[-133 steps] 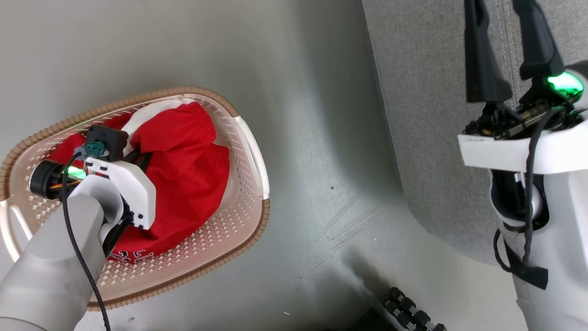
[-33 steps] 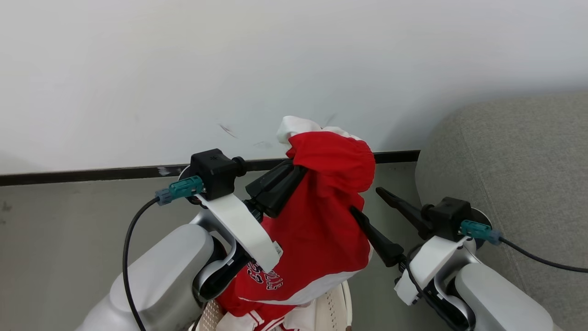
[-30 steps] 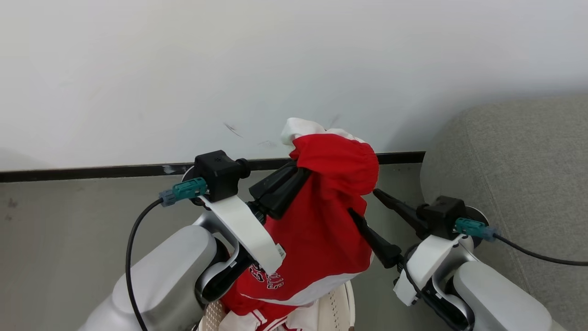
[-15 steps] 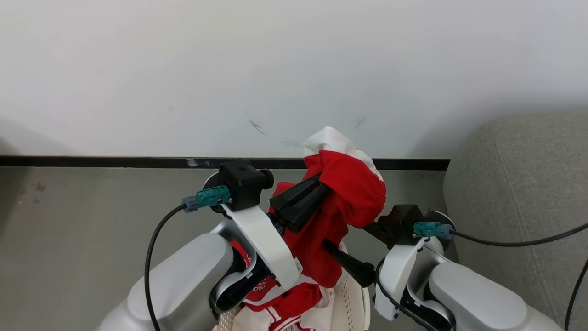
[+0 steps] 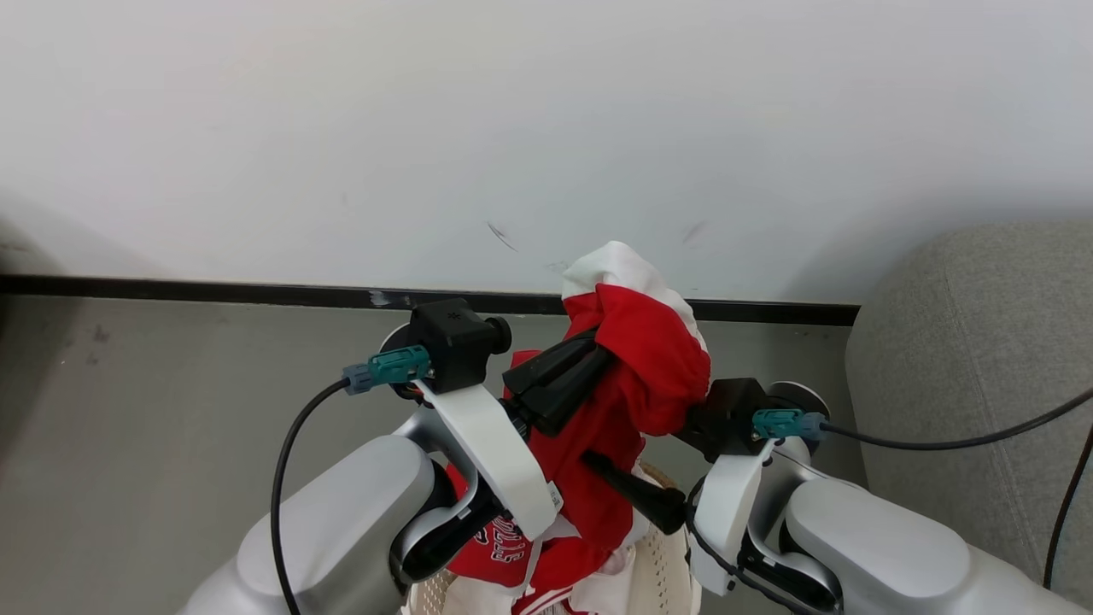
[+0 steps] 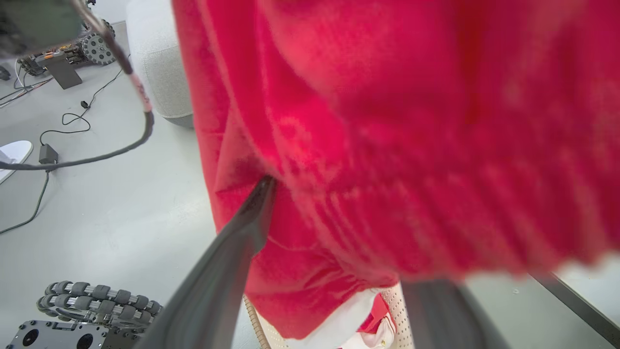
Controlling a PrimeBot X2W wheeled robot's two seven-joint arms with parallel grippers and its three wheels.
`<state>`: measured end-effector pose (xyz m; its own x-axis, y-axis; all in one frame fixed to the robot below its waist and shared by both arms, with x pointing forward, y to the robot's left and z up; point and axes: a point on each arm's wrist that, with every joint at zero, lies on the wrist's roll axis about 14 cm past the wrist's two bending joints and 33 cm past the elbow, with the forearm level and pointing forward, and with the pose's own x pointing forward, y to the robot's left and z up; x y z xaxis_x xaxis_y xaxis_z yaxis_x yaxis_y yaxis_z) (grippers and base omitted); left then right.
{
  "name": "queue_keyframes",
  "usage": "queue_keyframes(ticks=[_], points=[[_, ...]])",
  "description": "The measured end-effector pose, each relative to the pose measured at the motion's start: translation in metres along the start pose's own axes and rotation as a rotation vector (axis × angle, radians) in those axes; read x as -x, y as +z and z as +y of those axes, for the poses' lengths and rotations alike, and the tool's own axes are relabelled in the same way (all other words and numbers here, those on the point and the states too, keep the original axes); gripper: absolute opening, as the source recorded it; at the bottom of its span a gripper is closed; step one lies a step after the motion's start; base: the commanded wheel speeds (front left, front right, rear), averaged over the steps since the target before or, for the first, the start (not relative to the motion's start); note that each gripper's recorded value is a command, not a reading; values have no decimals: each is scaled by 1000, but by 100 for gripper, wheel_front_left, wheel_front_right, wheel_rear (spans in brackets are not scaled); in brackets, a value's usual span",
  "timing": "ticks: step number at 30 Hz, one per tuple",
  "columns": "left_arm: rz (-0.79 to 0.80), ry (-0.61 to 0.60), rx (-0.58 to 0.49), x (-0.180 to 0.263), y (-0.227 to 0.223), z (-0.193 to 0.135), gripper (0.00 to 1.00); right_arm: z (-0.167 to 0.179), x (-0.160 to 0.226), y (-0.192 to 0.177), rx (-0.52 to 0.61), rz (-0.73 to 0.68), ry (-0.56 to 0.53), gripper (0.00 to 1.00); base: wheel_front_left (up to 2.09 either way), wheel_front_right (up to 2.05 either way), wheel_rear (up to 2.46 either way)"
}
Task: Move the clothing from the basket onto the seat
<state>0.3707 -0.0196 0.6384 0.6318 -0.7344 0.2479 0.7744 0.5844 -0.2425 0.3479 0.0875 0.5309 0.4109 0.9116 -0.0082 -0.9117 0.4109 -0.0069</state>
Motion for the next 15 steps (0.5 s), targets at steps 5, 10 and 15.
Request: queue_keyframes(ticks=[5, 10, 15], points=[[-1, 2, 8, 0, 0, 1, 0, -2, -1, 7, 11, -26, 1, 7, 0, 0, 0], [4, 3, 5, 0, -1, 3, 0, -6, -1, 14, 23, -41, -3, 0, 0, 0, 0], [15, 18, 1, 1, -3, 9, 0, -17, 5, 14, 16, -39, -38, 0, 0, 0, 0]])
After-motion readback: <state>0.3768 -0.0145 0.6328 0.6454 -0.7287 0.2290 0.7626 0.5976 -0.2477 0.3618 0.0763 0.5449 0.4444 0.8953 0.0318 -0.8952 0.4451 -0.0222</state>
